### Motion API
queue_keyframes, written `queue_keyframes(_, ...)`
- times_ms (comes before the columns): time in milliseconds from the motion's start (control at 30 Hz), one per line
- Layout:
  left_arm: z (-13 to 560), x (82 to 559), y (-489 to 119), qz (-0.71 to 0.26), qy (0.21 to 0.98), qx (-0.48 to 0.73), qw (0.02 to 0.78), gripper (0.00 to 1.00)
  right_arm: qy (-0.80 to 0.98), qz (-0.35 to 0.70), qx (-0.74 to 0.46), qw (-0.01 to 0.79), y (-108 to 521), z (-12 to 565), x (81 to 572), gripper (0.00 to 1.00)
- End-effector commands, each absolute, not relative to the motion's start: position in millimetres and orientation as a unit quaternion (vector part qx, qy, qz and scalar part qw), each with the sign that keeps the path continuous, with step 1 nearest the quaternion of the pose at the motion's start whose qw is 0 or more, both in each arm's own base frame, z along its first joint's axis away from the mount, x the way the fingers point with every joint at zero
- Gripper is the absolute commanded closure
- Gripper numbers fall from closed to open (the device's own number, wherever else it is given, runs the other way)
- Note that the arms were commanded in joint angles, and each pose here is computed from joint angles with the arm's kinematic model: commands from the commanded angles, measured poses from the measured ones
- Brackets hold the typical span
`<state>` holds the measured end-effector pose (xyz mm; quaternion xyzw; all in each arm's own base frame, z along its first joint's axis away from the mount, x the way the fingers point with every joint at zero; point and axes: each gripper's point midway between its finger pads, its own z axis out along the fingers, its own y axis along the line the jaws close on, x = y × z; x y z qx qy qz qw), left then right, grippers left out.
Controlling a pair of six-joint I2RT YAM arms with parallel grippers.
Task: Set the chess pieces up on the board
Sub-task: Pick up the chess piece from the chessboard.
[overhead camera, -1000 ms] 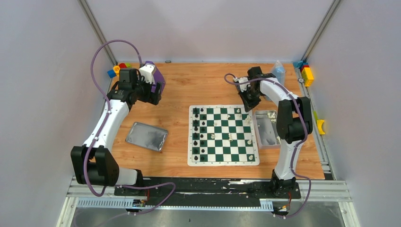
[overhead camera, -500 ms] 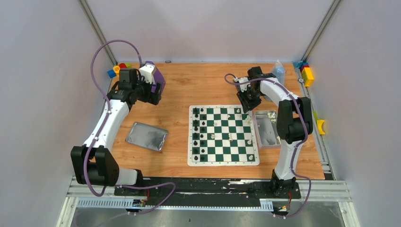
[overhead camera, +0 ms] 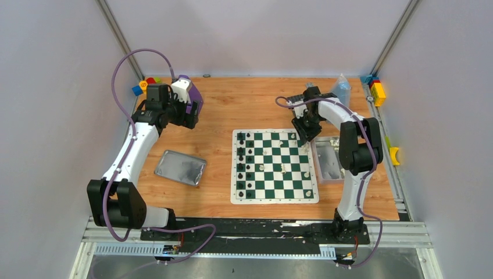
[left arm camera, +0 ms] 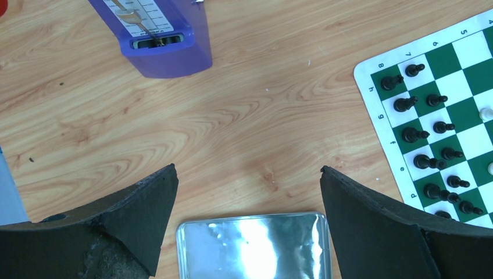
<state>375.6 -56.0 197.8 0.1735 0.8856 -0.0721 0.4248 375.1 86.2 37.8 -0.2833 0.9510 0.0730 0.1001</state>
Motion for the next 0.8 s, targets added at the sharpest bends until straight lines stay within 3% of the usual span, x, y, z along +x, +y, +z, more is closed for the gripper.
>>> queue_keyframes(0, 209, 382, -57, -0.074, 0.873, 0.18, 0.448, 0.0, 0.95, 0.066, -0.294, 0.075, 85, 27, 367, 0.64)
queue_keyframes(233, 209, 382, -56, -0.073, 0.873, 0.179, 0.448, 0.0, 0.951, 0.067, -0.295, 0.064, 85, 22, 364, 0.68)
queue_keyframes(767, 207, 382, -56, -0.073, 0.874, 0.18, 0.446, 0.0, 0.95, 0.075, -0.29, 0.093, 92, 36, 378, 0.96)
